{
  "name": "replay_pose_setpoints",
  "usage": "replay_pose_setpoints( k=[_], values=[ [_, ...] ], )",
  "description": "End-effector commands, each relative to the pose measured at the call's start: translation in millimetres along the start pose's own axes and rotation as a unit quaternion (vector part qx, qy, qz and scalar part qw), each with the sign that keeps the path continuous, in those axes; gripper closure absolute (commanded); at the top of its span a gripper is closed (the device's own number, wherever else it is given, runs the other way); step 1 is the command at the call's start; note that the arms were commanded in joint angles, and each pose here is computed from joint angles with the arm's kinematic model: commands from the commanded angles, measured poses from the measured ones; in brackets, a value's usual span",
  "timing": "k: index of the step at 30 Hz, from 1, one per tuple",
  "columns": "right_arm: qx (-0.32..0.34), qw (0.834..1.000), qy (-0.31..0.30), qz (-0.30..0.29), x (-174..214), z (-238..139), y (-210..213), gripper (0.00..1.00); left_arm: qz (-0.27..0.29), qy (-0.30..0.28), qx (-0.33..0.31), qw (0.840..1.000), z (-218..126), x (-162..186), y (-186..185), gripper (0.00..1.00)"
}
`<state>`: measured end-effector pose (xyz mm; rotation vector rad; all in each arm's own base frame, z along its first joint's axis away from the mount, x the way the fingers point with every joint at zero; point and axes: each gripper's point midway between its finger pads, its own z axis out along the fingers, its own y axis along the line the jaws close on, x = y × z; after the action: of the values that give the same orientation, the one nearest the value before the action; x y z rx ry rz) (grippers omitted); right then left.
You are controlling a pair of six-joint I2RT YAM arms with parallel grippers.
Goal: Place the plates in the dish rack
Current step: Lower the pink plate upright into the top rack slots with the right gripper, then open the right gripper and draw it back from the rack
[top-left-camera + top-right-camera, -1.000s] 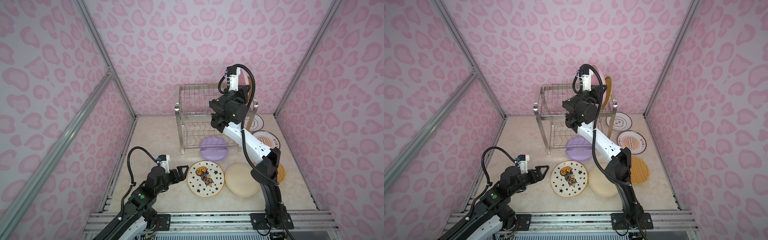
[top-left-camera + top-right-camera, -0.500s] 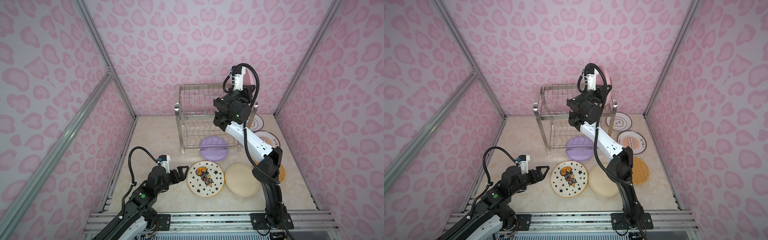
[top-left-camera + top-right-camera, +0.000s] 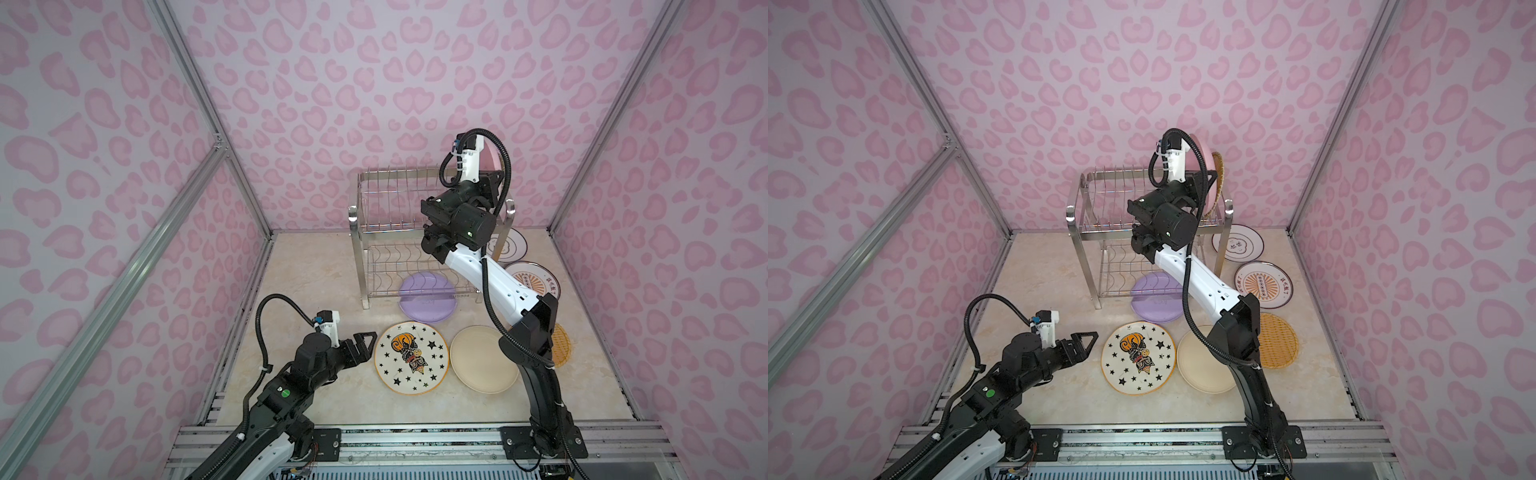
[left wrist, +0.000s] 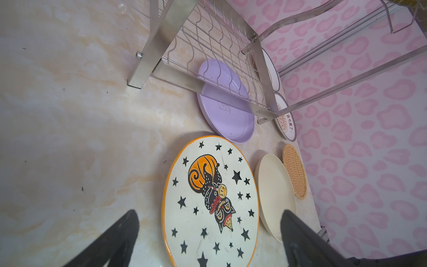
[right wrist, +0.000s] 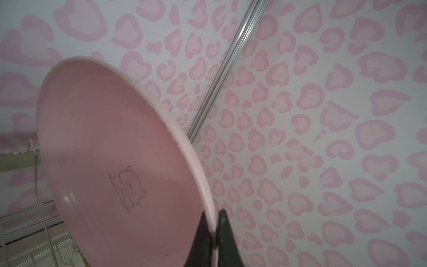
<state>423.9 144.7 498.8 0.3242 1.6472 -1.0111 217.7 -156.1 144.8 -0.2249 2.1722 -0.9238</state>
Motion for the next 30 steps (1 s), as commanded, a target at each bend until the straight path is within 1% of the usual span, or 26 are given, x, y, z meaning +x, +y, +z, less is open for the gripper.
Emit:
replay_pose_setpoints(
  k=[1, 2, 10, 16, 19, 20, 21, 22, 23, 24, 26, 29, 30],
  values=[
    [-0.043, 0.992, 0.12, 0.01, 46, -10, 24, 0.92, 0.007, -0.009, 0.002, 1.0, -1, -3, -1, 0.03],
    [-0.046, 0.992, 0.118, 0.01, 46, -12, 25, 0.9, 0.008, -0.011, 0.003, 1.0, -2, -3, -1, 0.03],
    [-0.05, 0.992, 0.117, 0.016, 48, -14, 27, 0.89, 0.009, -0.018, 0.0, 1.0, -7, -4, 2, 0.03],
    [-0.045, 0.992, 0.12, 0.021, 54, -6, 22, 0.89, 0.009, -0.017, -0.006, 1.0, -10, -3, 5, 0.03],
    [-0.044, 0.992, 0.12, 0.021, 56, -5, 21, 0.86, 0.008, -0.018, -0.008, 1.0, -10, -4, 6, 0.03],
    [-0.044, 0.992, 0.12, 0.022, 56, -4, 20, 0.83, 0.006, -0.018, -0.007, 1.0, -9, -3, 6, 0.03],
    [-0.046, 0.992, 0.119, 0.023, 57, -5, 21, 0.74, 0.005, -0.018, -0.007, 1.0, -9, -4, 5, 0.03],
    [-0.047, 0.991, 0.119, 0.024, 56, -5, 20, 0.71, 0.005, -0.017, -0.006, 1.0, -8, -4, 5, 0.03],
    [-0.049, 0.991, 0.118, 0.024, 56, -6, 20, 0.64, 0.004, -0.017, -0.006, 1.0, -8, -4, 5, 0.03],
    [-0.051, 0.992, 0.117, 0.023, 55, -8, 20, 0.51, 0.003, -0.016, -0.007, 1.0, -8, -4, 5, 0.03],
    [-0.053, 0.991, 0.116, 0.026, 54, -9, 19, 0.38, 0.004, -0.017, -0.007, 1.0, -7, -4, 5, 0.03],
    [-0.057, 0.991, 0.115, 0.027, 53, -12, 20, 0.29, 0.005, -0.017, -0.008, 1.0, -7, -6, 3, 0.03],
    [-0.058, 0.991, 0.114, 0.028, 52, -13, 20, 0.28, 0.005, -0.017, -0.008, 1.0, -8, -6, 3, 0.03]
  ],
)
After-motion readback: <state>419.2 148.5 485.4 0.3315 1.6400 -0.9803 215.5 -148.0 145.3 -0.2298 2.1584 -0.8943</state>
